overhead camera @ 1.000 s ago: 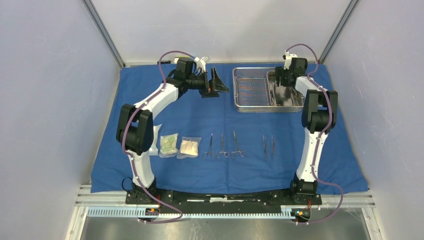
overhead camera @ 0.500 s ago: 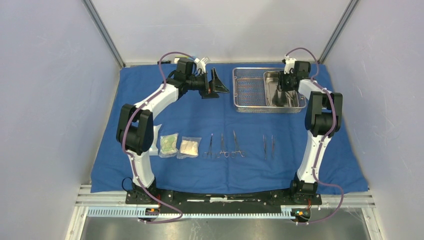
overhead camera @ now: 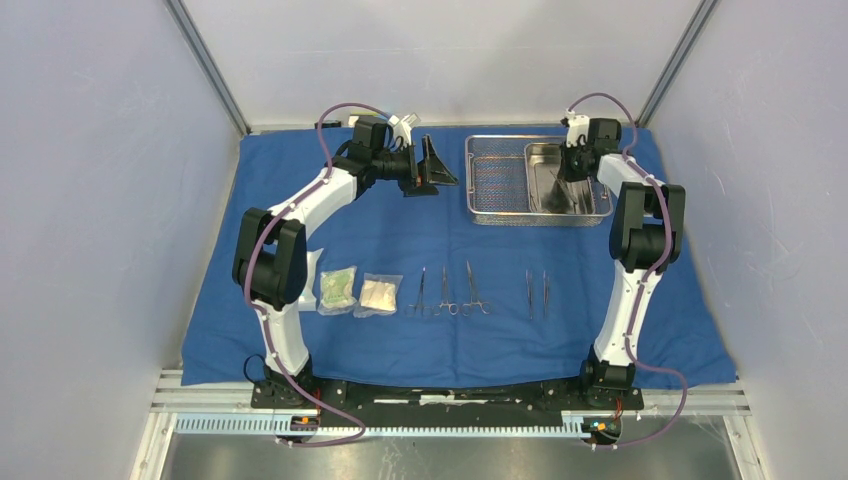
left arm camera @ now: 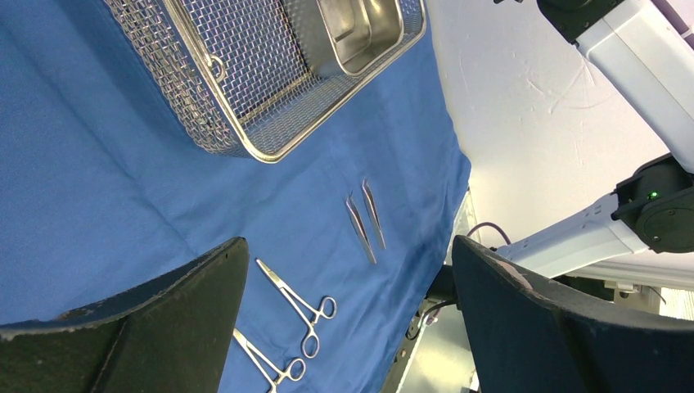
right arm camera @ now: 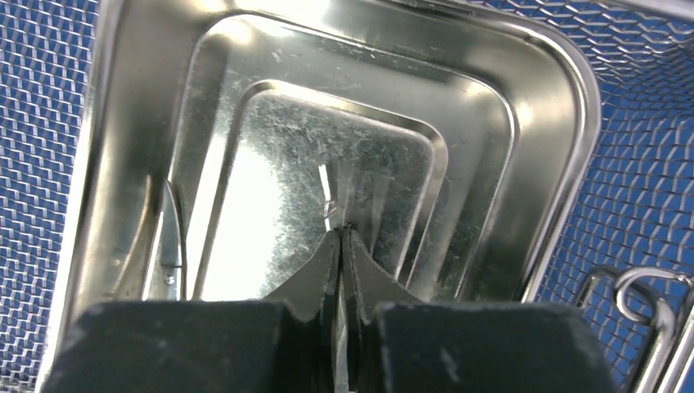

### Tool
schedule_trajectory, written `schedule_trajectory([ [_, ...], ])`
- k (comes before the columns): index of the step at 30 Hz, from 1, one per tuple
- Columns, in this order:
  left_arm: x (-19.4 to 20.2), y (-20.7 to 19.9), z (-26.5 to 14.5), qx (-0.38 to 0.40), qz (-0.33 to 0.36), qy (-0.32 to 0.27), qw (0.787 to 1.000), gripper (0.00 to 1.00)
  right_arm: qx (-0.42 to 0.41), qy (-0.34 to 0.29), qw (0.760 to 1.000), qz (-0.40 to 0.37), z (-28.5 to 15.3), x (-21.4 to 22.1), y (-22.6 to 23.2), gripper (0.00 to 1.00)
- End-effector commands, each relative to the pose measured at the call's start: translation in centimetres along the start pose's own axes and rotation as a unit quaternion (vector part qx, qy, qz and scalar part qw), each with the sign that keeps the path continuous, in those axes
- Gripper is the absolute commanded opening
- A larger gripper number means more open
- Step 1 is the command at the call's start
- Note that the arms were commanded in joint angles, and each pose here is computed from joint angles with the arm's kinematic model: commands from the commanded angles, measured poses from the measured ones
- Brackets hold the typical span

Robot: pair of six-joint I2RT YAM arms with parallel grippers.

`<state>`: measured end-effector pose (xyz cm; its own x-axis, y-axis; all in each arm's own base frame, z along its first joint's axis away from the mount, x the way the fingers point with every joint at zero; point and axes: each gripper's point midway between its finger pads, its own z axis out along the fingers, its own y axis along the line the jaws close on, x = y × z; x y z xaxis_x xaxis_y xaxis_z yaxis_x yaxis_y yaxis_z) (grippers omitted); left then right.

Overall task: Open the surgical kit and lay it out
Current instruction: Pick up the medical item from the container.

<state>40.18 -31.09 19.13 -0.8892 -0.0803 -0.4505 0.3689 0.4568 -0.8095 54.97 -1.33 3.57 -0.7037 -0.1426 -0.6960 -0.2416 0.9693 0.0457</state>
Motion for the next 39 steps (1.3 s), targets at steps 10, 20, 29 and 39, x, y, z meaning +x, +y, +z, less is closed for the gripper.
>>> schedule_trajectory([
  [10, -0.9, -1.7, -0.9, 0.019, 0.007, -0.011, 1.000, 1.00, -0.054, 0.014, 0.998, -0.007, 0.2, 0.5, 2.1, 0.00],
  [20, -1.4, -0.6, -0.6, -0.004, 0.031, -0.022, 0.999, 1.00, -0.067, -0.057, 0.996, -0.030, -1.6, -4.3, 2.6, 0.00],
  [29, -3.4, -0.6, -0.9, -0.023, 0.103, -0.054, 0.993, 1.00, -0.065, -0.136, 0.987, -0.061, -6.1, -9.1, 3.3, 0.00],
  [39, -5.0, -2.8, -1.0, 0.008, 0.120, -0.061, 0.991, 1.00, -0.153, -0.213, 0.959, -0.103, -11.4, -12.1, 7.9, 0.00],
])
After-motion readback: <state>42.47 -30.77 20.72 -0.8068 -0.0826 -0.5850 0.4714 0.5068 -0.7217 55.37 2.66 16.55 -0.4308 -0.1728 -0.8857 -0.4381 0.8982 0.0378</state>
